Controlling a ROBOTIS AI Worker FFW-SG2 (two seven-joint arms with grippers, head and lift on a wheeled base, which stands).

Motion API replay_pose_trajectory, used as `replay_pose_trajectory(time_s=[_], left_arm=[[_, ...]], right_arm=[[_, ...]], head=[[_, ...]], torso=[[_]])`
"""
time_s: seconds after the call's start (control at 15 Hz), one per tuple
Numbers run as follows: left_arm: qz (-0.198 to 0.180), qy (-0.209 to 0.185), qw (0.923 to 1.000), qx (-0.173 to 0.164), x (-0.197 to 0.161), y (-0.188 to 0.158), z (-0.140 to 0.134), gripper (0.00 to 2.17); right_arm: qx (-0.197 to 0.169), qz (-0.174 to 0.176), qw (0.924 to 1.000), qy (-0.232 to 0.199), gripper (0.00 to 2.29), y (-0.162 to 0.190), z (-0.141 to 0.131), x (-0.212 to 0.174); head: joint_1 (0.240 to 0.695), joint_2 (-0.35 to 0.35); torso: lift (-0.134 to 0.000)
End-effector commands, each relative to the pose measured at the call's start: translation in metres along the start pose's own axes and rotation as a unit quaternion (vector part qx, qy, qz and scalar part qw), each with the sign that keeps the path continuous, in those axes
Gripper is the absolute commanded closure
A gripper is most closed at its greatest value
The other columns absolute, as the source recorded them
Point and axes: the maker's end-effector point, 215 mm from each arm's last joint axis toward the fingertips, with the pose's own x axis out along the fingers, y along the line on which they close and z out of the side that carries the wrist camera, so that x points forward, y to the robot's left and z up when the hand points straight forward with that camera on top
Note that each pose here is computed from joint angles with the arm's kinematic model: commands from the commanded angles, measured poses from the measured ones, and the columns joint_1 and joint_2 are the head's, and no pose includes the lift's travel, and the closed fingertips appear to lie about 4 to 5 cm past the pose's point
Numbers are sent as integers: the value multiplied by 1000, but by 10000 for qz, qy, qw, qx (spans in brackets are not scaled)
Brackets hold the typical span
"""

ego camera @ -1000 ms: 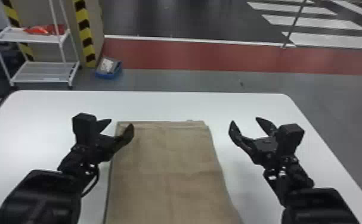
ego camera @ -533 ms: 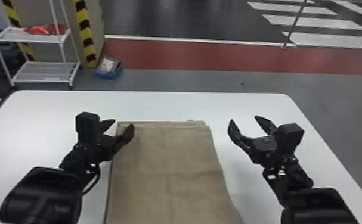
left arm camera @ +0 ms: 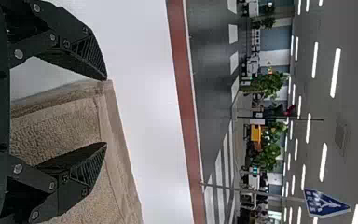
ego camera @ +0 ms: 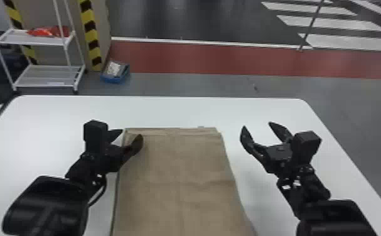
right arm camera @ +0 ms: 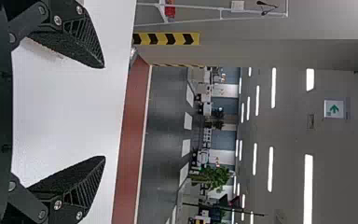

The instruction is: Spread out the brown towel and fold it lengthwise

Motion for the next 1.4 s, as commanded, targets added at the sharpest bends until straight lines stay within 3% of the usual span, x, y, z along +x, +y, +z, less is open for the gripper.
replay_pose_trajectory(time_s=[0.0, 0.07, 0.13, 1.2, 1.27, 1.33], left_arm=[[-11, -7, 10000, 5, 1, 0, 1, 478], [-10, 24, 10000, 0, 1, 0, 0, 640], [-12, 15, 10000, -6, 1, 0, 1, 664], [-60, 160, 9998, 130, 3, 1, -5, 667], [-59, 211, 9997, 111, 3, 1, -9, 741], [-37, 277, 9996, 89, 2, 1, -14, 947]], right_arm=[[11, -18, 10000, -28, 208, -2, 1, -3], [19, -26, 10000, -22, 208, -3, 0, -3], [15, -32, 10000, -38, 208, -3, 1, -4], [5, -42, 9999, -98, 208, -4, 6, -2], [6, -42, 10000, -91, 208, -4, 5, -2], [8, -50, 10000, -84, 208, -5, 5, -2]], head=[[695, -124], [695, -125], [695, -125], [695, -131], [695, -130], [695, -129]], torso=[[-125], [-125], [-125], [-125], [-125], [-125]])
